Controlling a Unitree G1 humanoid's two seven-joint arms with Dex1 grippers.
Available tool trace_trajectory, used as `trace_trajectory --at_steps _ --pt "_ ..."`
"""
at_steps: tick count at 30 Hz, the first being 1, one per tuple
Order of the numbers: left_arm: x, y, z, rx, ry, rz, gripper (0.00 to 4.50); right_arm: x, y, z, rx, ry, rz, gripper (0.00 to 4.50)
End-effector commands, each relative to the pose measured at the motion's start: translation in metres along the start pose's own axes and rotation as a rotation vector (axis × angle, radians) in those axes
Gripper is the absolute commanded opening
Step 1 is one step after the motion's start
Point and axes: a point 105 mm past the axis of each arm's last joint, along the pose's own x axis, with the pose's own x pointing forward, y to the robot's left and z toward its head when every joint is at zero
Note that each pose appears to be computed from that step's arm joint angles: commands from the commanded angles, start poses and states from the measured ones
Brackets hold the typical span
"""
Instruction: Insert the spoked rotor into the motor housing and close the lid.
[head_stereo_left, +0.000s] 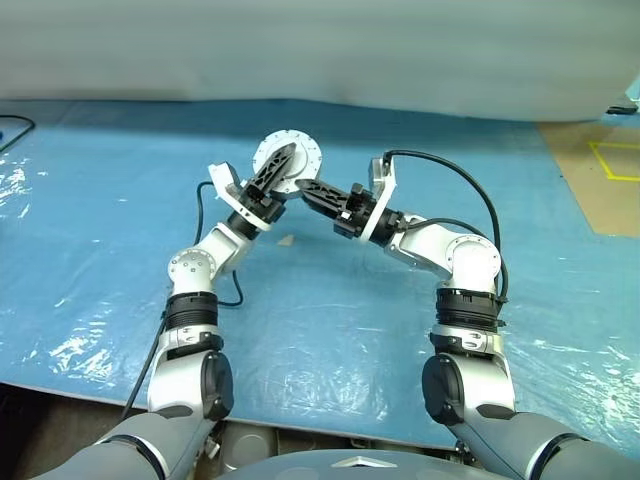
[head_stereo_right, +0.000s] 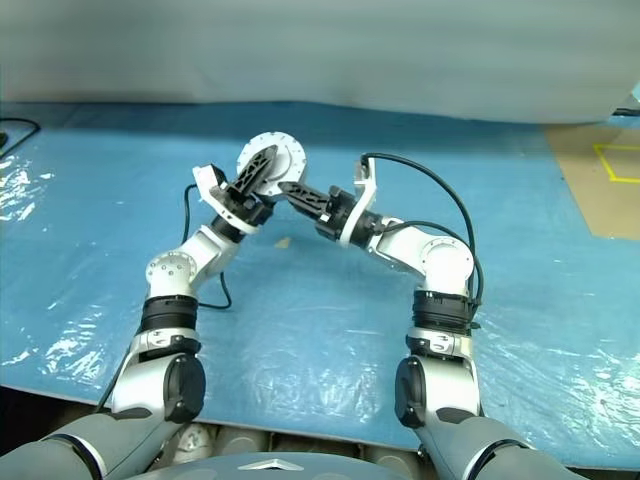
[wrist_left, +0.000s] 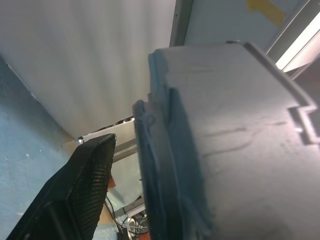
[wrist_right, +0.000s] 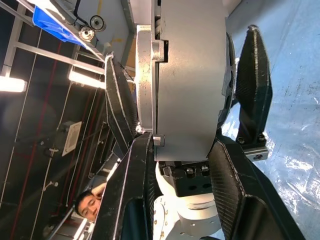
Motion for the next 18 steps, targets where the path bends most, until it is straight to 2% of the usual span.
trace_trajectory --at_steps 1,6,10,18 --pt "0.008 -0.006 0.002 0.049 -0.007 -0.021 4.09 0.001 0.029 0.005 -0.046 -0.018 0.119 1.16" --pt "0.010 -0.002 -0.003 0.072 0.014 0.016 2.70 0.002 0.027 0.005 -0.048 -0.017 0.104 1.16" --pt "0.007 -0.005 0.001 0.076 -0.010 0.002 2.50 0.004 0.025 0.003 -0.047 -0.011 0.088 1.16" --pt "0.010 -0.005 0.010 0.081 -0.059 0.020 2.50 0.005 0.021 0.003 -0.068 -0.012 0.052 1.16"
